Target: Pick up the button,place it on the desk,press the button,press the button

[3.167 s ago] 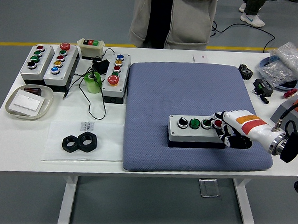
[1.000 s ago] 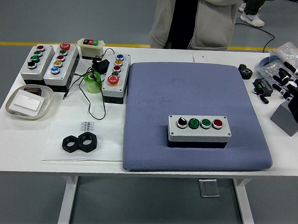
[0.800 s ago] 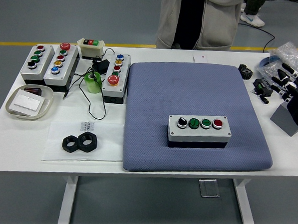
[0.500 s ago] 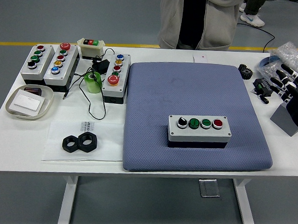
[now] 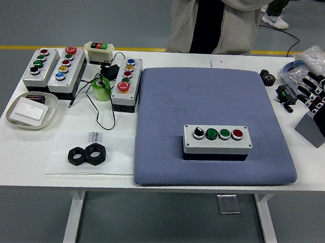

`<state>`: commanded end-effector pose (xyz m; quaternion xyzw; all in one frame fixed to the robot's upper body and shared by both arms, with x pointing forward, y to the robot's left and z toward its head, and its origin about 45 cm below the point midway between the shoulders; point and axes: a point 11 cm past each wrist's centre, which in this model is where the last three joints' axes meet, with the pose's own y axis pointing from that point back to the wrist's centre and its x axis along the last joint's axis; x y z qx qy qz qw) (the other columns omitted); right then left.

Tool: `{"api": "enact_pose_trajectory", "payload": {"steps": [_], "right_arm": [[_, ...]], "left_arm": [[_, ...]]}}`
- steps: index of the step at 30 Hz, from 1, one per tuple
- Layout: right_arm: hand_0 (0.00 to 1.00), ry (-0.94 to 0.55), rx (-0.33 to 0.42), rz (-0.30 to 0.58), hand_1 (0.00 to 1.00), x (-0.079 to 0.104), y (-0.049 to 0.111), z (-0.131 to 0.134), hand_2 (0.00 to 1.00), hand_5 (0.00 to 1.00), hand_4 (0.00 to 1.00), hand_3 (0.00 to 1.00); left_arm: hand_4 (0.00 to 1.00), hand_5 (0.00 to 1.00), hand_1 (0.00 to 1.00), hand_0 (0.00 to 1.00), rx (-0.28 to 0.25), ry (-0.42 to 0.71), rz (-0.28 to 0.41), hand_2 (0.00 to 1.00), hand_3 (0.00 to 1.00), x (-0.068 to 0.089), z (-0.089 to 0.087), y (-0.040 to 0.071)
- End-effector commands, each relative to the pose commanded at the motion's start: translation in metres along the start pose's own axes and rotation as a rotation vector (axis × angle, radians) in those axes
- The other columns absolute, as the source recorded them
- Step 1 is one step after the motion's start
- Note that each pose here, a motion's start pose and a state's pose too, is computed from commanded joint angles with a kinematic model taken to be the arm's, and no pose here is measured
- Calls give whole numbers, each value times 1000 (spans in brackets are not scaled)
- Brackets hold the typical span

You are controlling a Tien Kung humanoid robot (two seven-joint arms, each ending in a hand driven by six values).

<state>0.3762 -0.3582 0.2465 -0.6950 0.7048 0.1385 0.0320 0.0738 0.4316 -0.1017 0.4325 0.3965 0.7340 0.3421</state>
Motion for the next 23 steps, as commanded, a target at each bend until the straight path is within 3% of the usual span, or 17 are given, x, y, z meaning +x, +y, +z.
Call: {"api": "enact_pose_trajectory", "payload": {"steps": [23], "right_arm": [[938, 18, -10, -15, 849, -2, 0, -1, 866, 998, 391, 803]], "left_arm": [[625, 998, 826, 759, 1, 1, 0, 861, 826, 0, 0, 0]]}}
